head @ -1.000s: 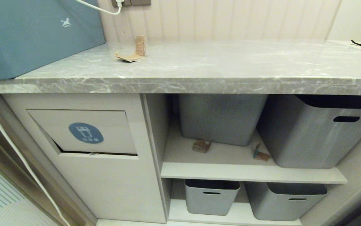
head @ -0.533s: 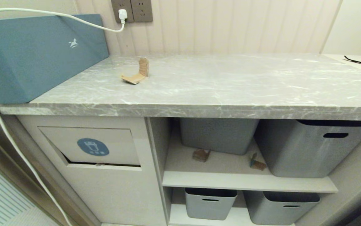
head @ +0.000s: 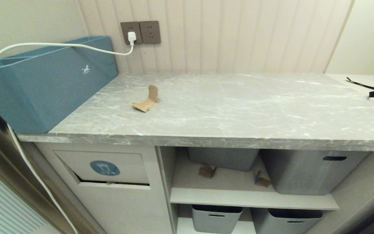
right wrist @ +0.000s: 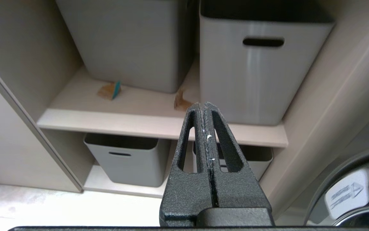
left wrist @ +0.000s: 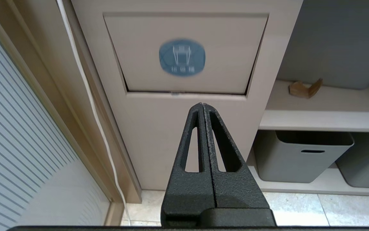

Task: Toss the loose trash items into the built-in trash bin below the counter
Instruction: Pick up the garbage

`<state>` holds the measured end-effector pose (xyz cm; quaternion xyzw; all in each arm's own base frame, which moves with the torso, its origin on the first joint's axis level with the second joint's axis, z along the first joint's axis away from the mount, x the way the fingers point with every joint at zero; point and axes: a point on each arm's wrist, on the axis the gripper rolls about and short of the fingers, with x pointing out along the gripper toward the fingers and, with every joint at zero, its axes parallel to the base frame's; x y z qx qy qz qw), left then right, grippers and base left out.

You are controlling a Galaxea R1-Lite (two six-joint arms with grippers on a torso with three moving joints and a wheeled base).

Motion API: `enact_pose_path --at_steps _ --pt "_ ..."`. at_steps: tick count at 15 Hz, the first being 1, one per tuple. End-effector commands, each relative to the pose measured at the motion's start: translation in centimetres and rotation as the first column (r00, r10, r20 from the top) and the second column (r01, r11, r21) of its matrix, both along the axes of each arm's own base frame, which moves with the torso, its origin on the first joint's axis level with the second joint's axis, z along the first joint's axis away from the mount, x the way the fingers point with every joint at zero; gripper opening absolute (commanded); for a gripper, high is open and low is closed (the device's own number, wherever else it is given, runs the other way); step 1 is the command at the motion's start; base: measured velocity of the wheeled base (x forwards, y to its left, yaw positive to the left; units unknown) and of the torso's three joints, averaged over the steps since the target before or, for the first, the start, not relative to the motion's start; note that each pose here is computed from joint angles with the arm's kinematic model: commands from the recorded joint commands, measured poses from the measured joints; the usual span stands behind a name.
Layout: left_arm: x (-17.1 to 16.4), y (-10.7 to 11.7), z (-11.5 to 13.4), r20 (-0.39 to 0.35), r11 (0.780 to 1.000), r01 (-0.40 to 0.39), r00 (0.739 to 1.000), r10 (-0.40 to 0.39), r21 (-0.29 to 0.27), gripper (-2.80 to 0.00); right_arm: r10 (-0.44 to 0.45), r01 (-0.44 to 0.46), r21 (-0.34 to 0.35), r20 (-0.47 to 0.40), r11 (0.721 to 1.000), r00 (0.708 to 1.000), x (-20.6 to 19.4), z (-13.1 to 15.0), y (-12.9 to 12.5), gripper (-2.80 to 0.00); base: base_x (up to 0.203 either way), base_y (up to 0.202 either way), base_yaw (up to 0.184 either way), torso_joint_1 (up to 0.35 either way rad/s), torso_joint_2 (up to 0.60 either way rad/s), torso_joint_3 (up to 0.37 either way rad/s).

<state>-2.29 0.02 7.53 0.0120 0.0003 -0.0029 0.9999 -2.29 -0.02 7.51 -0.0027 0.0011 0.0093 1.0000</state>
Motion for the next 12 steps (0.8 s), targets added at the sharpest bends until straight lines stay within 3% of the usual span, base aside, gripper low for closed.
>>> enact_pose_path --at_steps 1,12 --pt "0.01 0.0 0.01 -0.001 1.0 -0.001 1.0 0.001 -0.001 -2.8 0.001 -0.001 -0.001 -0.001 1.0 1.0 0.01 0.0 0.0 -2.8 0.0 0.0 0.0 0.212 -0.5 -0.274" --pt "0.01 0.0 0.04 0.002 1.0 0.0 1.0 0.0 -0.024 -2.8 0.001 -0.001 -0.004 -0.001 1.0 1.0 0.01 0.0 0.0 -2.8 0.0 0.0 0.0 0.238 -0.52 -0.291"
